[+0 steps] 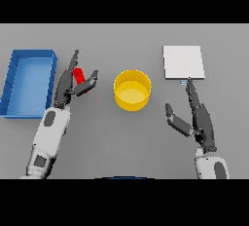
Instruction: Pick up the red beaker and tilt it to pour out 1 green nut into yellow bowl. Pick up the yellow bowl and place it on the metallic measuring scale.
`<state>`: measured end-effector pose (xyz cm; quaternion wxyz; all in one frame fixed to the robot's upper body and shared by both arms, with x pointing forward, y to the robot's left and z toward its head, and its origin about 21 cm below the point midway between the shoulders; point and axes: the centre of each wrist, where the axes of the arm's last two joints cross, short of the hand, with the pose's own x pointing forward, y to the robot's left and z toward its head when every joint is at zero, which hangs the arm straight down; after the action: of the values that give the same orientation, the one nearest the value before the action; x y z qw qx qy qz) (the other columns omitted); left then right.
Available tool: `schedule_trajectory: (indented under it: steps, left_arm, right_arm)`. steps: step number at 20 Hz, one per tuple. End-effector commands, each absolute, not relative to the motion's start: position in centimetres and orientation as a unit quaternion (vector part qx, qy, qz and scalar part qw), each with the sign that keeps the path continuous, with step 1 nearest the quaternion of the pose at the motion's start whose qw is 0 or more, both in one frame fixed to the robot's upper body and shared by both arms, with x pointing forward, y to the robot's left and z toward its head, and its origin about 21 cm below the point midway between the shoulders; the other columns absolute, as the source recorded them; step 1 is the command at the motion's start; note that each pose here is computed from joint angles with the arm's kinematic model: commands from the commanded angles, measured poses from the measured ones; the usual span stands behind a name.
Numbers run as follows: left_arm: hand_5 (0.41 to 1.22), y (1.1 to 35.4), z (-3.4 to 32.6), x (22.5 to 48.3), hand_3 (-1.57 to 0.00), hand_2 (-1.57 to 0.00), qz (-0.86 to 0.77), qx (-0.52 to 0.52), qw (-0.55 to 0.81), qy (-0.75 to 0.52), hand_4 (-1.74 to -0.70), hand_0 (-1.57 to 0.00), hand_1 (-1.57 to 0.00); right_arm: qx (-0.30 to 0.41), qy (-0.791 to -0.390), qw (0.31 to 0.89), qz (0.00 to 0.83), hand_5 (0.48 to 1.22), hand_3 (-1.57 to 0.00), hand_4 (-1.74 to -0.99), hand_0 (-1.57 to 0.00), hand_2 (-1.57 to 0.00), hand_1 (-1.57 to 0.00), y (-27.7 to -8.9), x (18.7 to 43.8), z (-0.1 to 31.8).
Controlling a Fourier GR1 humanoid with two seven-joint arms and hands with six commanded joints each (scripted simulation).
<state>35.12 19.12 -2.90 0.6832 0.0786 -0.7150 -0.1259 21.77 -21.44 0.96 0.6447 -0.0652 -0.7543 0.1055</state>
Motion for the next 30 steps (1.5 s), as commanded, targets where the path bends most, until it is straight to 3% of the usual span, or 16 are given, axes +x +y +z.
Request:
schedule_trajectory:
  steps: [1, 4, 5, 6, 9, 11, 12, 13, 19, 24, 26, 30]
  left_arm:
    - [0.680, 19.0, -2.9, 35.2, 0.00, 0.00, -0.125, 0.079, 0.682, -0.716, -1.26, 0.00, 0.00]
    - [0.715, 18.9, -3.4, 35.5, 0.00, -0.04, -0.119, 0.083, 0.671, -0.727, -1.30, 0.00, -0.02]
    - [0.741, 18.4, -3.3, 35.8, -0.05, -0.15, -0.113, 0.083, 0.667, -0.731, -1.32, -0.09, -0.14]
    - [0.770, 18.6, -3.7, 35.7, -0.22, -0.36, -0.104, 0.086, 0.669, -0.731, -1.35, -0.32, -0.36]
    - [0.990, 17.7, -3.8, 35.8, -0.76, -0.95, -0.102, 0.090, 0.665, -0.734, -1.53, -0.93, -0.95]
    - [1.073, 17.2, -4.1, 35.9, -1.00, -1.17, -0.100, 0.075, 0.658, -0.743, -1.60, -1.16, -1.18]
    - [1.103, 17.5, -4.3, 35.9, -1.11, -1.25, -0.098, 0.078, 0.655, -0.746, -1.57, -1.24, -1.25]
    - [1.119, 17.3, -4.1, 36.1, -1.20, -1.32, -0.091, 0.079, 0.656, -0.745, -1.61, -1.31, -1.32]
    - [1.126, 17.6, -2.5, 36.6, -1.47, -1.50, -0.091, 0.089, 0.638, -0.759, -1.71, -1.50, -1.50]
    - [1.134, 18.1, 1.7, 37.7, -1.54, -1.55, -0.192, 0.123, 0.594, -0.771, -1.73, -1.55, -1.55]
    - [1.139, 18.2, 3.5, 38.1, -1.55, -1.56, -0.275, 0.164, 0.569, -0.758, -1.73, -1.56, -1.56]
    - [1.123, 17.2, 4.7, 37.9, -1.55, -1.56, -0.351, 0.185, 0.547, -0.737, -1.74, -1.56, -1.56]
  right_arm:
    - [-0.068, -0.751, 0.648, 0.106, 0.691, 0.00, -1.262, 0.00, 0.00, 0.00, -21.8, 21.7, 0.7]
    - [-0.071, -0.760, 0.637, 0.105, 0.691, 0.00, -1.259, 0.00, 0.00, 0.00, -21.9, 21.5, 1.0]
    - [-0.071, -0.754, 0.644, 0.104, 0.691, 0.00, -1.255, 0.00, 0.00, 0.00, -21.7, 21.7, 0.9]
    - [-0.073, -0.754, 0.644, 0.108, 0.690, 0.00, -1.252, 0.00, 0.00, 0.00, -21.4, 21.8, 0.7]
    - [-0.076, -0.759, 0.636, 0.113, 0.695, 0.00, -1.241, 0.00, 0.00, 0.00, -21.3, 21.9, 1.0]
    - [-0.073, -0.755, 0.643, 0.108, 0.688, 0.00, -1.233, 0.00, 0.00, 0.00, -21.3, 22.0, 0.9]
    - [-0.072, -0.758, 0.640, 0.107, 0.686, 0.00, -1.233, 0.00, 0.00, 0.00, -21.4, 22.3, 1.2]
    - [-0.068, -0.756, 0.641, 0.109, 0.685, 0.00, -1.232, 0.00, 0.00, 0.00, -21.3, 21.9, 0.7]
    - [-0.085, -0.756, 0.638, 0.120, 0.664, 0.00, -1.160, 0.00, 0.00, 0.00, -21.3, 22.1, 0.4]
    - [-0.099, -0.761, 0.629, 0.127, 0.656, 0.00, -1.103, 0.00, 0.00, 0.00, -20.9, 22.1, 0.3]
    - [-0.105, -0.762, 0.626, 0.129, 0.660, 0.00, -1.095, 0.00, 0.00, 0.00, -21.8, 22.1, 0.7]
    - [-0.097, -0.758, 0.632, 0.130, 0.668, 0.00, -1.092, 0.00, 0.00, 0.00, -21.6, 21.8, 0.3]
